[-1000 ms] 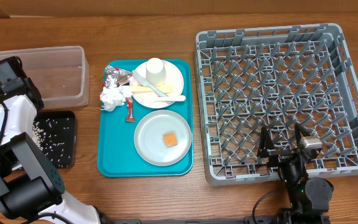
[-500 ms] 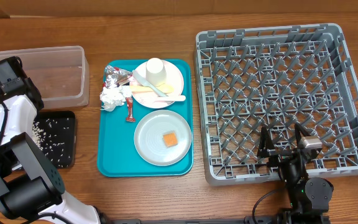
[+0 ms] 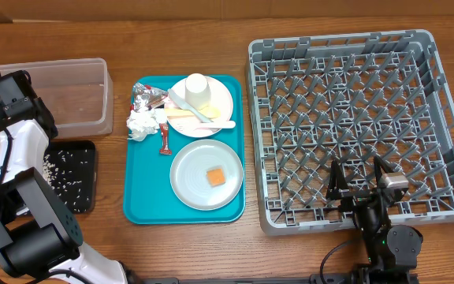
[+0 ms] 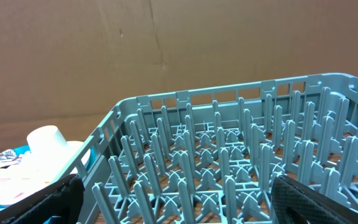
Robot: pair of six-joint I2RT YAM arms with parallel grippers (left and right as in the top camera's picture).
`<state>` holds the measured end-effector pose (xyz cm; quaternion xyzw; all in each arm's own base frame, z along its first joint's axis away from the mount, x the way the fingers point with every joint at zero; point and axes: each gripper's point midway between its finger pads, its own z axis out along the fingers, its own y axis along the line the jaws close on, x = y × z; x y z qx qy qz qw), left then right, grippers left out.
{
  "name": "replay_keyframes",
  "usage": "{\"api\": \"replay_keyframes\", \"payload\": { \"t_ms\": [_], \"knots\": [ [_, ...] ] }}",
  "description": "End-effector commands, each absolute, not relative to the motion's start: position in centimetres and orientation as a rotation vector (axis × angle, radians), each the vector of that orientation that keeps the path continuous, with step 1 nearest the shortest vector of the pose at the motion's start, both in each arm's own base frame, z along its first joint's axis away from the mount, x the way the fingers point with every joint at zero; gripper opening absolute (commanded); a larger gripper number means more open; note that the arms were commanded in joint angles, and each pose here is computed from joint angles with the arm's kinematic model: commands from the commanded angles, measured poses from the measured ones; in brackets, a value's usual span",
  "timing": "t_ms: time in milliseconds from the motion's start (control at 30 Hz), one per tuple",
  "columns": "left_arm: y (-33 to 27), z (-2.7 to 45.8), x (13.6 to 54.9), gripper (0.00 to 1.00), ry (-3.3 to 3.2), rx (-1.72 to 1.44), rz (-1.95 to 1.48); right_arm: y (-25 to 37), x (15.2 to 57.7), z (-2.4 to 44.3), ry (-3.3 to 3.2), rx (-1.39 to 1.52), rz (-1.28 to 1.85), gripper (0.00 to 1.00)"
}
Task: Sort waste into correct bins and load items into the dishwasher rack
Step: 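Tilt the bowl with the left gripper to pour rice onto black tray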
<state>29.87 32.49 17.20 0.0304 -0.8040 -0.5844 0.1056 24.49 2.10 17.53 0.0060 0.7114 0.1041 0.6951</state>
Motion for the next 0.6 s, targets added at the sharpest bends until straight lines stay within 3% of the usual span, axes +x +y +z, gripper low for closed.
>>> {"api": "replay_keyframes", "payload": {
  "t_ms": [0,133,200,267,367,433,467,500,567],
  "knots": [
    [32.35,17.13,30.00,0.04,-2.350,0.093,-1.732,2.06,24.48,17.41,1.581,0.009,0.230,1.00],
    [32.35,17.12,30.02,0.05,-2.351,0.093,-1.733,2.06,24.48,17.41,1.581,0.009,0.230,1.00],
    [32.35,17.12,30.01,0.24,-2.351,0.093,-1.732,2.06,24.48,17.41,1.581,0.009,0.230,1.00],
    [32.35,17.22,29.92,0.04,-2.342,0.096,-1.735,2.06,24.48,17.41,1.581,0.009,0.230,1.00],
    [32.35,17.22,29.93,0.04,-2.342,0.096,-1.735,2.06,24.48,17.41,1.581,0.009,0.230,1.00],
    [32.35,17.21,29.93,0.14,-2.343,0.096,-1.735,2.06,24.48,17.41,1.581,0.009,0.230,1.00],
    [32.35,17.21,29.94,0.13,-2.343,0.095,-1.735,2.06,24.48,17.41,1.581,0.009,0.230,1.00],
    [32.35,17.21,29.94,0.04,-2.343,0.095,-1.735,2.06,24.48,17.41,1.581,0.009,0.230,1.00],
    [32.35,17.19,29.95,0.04,-2.345,0.095,-1.734,2.06,24.48,17.41,1.581,0.009,0.230,1.00]
  ]
}}
